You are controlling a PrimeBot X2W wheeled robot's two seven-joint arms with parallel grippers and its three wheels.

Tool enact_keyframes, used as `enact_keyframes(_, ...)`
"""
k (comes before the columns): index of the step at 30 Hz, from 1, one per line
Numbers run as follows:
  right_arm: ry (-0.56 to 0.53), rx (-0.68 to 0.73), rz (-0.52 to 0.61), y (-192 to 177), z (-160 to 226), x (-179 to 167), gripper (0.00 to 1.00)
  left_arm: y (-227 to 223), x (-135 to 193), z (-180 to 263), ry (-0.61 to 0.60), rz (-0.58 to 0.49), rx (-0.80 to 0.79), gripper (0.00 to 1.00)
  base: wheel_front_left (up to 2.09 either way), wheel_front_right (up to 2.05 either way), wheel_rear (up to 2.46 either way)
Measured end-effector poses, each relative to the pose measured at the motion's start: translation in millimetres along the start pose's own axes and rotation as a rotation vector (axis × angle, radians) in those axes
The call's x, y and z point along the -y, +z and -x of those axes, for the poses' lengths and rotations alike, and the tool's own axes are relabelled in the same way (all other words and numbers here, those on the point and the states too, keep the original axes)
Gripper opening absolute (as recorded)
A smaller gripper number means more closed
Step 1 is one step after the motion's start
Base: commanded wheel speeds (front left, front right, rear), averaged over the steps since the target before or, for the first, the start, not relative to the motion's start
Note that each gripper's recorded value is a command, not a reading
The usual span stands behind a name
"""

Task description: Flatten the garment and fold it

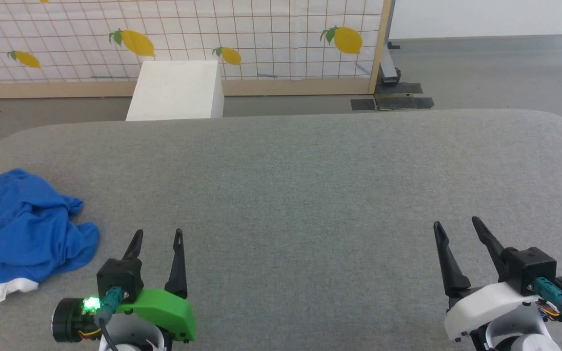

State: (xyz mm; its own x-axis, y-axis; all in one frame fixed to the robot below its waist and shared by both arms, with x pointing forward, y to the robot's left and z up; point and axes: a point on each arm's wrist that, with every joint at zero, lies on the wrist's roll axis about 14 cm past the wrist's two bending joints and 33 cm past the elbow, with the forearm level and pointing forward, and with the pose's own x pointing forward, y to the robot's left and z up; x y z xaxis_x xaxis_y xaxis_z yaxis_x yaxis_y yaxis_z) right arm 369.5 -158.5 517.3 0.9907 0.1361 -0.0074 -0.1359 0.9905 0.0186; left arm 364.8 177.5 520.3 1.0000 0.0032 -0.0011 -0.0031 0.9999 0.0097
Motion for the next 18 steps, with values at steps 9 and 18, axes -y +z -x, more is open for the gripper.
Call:
enact_keyframes(9,0.038,0.004,-0.025,-2.6,-6.9,-12.2,1.00,0.9,-13.6,7.1,0.052,0.012,0.013,1.00,0.00,0.00,0.00)
enact_keyframes(18,0.090,0.003,-0.050,-5.8,-16.1,-29.1,1.00,1.8,-30.4,17.8,0.111,0.038,0.029,1.00,0.00,0.00,0.00)
